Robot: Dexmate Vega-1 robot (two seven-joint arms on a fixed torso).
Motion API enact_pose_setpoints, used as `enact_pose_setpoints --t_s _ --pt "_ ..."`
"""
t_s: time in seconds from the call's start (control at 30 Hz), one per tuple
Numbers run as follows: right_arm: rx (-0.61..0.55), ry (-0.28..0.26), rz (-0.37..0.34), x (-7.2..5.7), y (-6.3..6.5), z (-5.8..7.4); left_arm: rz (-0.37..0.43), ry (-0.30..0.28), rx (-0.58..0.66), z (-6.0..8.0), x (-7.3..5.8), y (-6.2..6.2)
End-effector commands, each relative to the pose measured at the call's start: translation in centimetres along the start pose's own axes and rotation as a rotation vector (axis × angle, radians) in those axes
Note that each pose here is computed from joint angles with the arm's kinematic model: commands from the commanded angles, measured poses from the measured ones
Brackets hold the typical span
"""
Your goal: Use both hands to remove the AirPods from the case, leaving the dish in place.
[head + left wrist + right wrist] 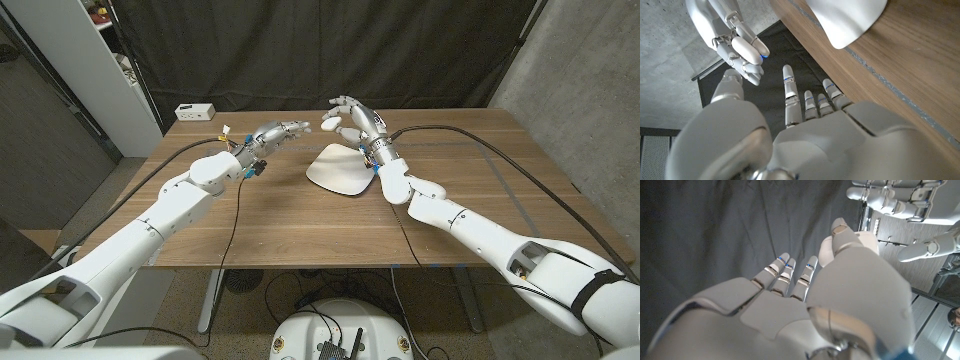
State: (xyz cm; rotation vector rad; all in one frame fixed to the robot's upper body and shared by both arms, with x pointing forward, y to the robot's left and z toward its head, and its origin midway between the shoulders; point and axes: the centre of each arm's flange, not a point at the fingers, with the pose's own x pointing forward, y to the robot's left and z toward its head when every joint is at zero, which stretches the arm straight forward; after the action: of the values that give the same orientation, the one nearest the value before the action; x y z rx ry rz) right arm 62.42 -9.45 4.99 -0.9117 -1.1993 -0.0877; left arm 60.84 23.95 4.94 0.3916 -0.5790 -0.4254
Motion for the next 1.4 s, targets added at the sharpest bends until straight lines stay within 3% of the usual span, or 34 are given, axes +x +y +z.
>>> enact_pose_setpoints --t_s 0.03,0.47,1.4 --pt "0.007 -0.063 -0.034 1.4 -0.1 1.3 -0.073 -0.008 -0.186 0.7 0.1 -0.4" --pt "0.013 -0.091 -0.051 1.7 0.3 1.5 -0.149 -0.071 -0.462 -0.7 1.2 -0.6" --pt "0.019 -0.132 -0.039 1.0 1.3 3.5 -0.157 -0.029 -0.443 -1.3 1.7 -2.5"
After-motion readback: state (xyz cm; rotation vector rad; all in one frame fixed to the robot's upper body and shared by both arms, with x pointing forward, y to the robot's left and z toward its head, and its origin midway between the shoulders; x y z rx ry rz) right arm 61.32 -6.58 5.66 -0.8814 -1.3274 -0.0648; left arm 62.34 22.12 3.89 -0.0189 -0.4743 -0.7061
